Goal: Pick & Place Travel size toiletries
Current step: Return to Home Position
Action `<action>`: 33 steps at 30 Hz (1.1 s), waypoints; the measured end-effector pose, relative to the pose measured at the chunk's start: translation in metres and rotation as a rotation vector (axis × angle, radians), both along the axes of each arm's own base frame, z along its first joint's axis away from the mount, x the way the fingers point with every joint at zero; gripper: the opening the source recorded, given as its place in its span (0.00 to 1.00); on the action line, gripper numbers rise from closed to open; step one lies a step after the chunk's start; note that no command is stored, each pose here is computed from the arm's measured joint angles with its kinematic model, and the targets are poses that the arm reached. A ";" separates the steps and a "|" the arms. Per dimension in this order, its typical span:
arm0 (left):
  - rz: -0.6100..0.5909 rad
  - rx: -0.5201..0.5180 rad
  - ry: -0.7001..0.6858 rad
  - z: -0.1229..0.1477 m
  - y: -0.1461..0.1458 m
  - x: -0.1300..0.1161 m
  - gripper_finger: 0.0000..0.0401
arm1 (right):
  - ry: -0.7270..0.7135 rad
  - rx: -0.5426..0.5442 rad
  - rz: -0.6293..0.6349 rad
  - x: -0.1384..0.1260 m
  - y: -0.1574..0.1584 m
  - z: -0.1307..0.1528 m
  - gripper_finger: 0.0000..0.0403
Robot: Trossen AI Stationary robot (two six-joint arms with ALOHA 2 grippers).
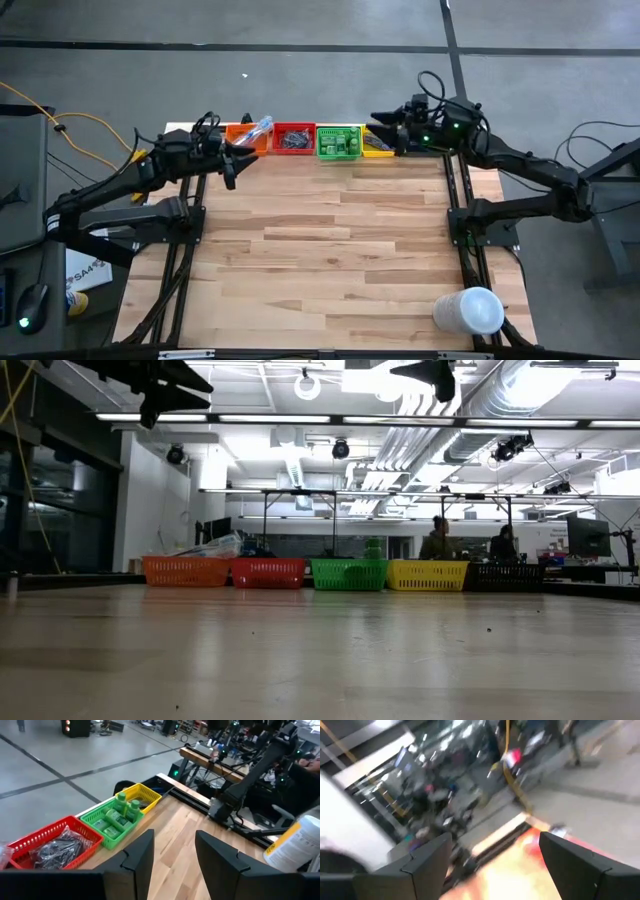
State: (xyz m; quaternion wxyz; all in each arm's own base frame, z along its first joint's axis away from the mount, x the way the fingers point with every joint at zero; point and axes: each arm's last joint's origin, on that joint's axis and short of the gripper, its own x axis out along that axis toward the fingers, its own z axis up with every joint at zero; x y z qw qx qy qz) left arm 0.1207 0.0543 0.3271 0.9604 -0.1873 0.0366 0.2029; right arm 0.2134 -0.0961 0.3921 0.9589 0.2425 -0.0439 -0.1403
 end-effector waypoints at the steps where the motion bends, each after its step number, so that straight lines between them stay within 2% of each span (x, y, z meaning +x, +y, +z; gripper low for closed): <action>1: -0.001 -0.002 -0.007 0.001 0.000 0.000 0.36 | 0.010 0.018 0.012 0.000 0.000 -0.002 0.73; 3: -0.046 0.032 -0.016 0.002 -0.001 0.001 0.36 | 0.042 0.069 0.090 0.001 0.003 -0.006 0.73; 7: -0.174 0.153 -0.066 0.011 -0.007 -0.004 0.36 | 0.052 -0.060 0.174 -0.003 0.012 -0.002 0.73; 11: -0.241 0.228 -0.089 0.006 -0.014 -0.011 0.36 | 0.006 -0.116 0.160 -0.008 0.032 0.004 0.73; 13: -0.255 0.229 -0.093 -0.006 -0.017 -0.012 0.36 | -0.015 -0.121 0.162 -0.008 0.042 -0.009 0.73; 16: -0.286 0.244 -0.131 -0.027 -0.024 -0.013 0.36 | -0.127 -0.148 0.241 -0.006 0.060 -0.035 0.73; 19: -0.332 0.250 -0.203 -0.045 -0.031 -0.012 0.36 | -0.196 -0.112 0.310 -0.008 0.074 -0.067 0.73; 22: -0.359 0.244 -0.207 -0.064 -0.037 -0.011 0.36 | -0.189 -0.075 0.281 -0.009 0.086 -0.100 0.73; 28: -0.416 0.258 -0.234 -0.097 -0.048 -0.009 0.36 | -0.230 -0.035 0.210 -0.024 0.102 -0.145 0.73; 33: -0.437 0.245 -0.284 -0.121 -0.053 -0.013 0.36 | -0.295 -0.048 0.254 -0.042 0.108 -0.172 0.73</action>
